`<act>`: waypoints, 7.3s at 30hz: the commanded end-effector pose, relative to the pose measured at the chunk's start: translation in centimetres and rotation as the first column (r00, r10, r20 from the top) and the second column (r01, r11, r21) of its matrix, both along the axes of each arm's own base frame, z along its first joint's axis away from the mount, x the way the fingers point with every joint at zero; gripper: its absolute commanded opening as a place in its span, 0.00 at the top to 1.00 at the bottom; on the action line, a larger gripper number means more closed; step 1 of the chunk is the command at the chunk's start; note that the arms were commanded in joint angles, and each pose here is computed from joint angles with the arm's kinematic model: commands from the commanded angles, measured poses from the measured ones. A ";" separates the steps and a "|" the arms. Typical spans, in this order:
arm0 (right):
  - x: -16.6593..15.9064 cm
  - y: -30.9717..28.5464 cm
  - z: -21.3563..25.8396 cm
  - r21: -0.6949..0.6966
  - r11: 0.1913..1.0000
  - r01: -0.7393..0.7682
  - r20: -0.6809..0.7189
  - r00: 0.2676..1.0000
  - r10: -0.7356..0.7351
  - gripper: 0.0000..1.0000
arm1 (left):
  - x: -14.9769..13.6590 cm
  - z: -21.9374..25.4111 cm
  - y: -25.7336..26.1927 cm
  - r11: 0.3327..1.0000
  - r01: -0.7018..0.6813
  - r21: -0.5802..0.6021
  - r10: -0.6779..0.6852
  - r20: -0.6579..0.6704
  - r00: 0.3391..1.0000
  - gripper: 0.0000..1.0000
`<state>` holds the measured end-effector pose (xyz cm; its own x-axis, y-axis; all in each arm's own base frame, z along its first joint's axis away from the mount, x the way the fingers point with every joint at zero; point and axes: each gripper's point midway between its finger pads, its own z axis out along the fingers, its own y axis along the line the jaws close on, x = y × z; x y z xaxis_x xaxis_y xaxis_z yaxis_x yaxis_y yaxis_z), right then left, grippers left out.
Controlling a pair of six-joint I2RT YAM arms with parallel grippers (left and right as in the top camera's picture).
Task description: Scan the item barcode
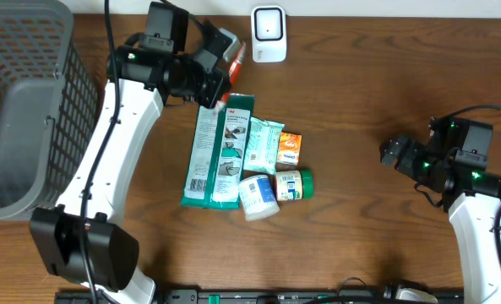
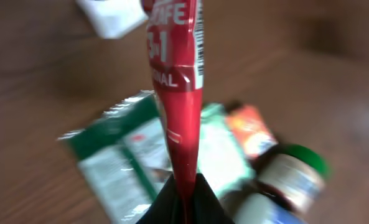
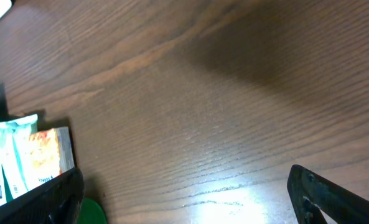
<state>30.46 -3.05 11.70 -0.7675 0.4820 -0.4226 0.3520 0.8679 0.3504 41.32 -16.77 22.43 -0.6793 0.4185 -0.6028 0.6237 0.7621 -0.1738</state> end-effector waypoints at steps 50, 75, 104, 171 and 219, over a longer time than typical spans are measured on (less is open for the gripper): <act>0.2 -0.2 0.3 -0.015 1.000 -0.006 0.007 1.000 0.006 0.01 | 20.5 -12.9 -3.6 0.765 -0.131 0.631 -0.373 0.600 0.708 0.93; 0.2 -0.2 0.3 -0.015 1.000 -0.006 0.007 1.000 0.006 0.01 | 21.0 -14.7 -2.5 0.762 -0.118 0.637 -0.378 0.585 0.717 0.93; 0.2 -0.2 0.3 -0.015 1.000 -0.006 0.007 1.000 0.006 0.01 | 19.9 -6.4 -4.1 0.784 -0.190 0.591 -0.326 0.653 0.683 0.93; -5.3 -3.0 7.8 0.036 0.999 0.029 -0.104 0.994 -0.025 0.63 | -6.1 -5.4 -32.1 0.867 0.030 -0.498 -0.143 -0.191 0.971 0.73; 4.6 18.2 0.7 0.125 0.809 -0.574 -0.024 0.814 0.581 0.52 | -3.3 -3.3 6.4 0.786 -0.588 0.192 0.617 -0.310 0.723 0.68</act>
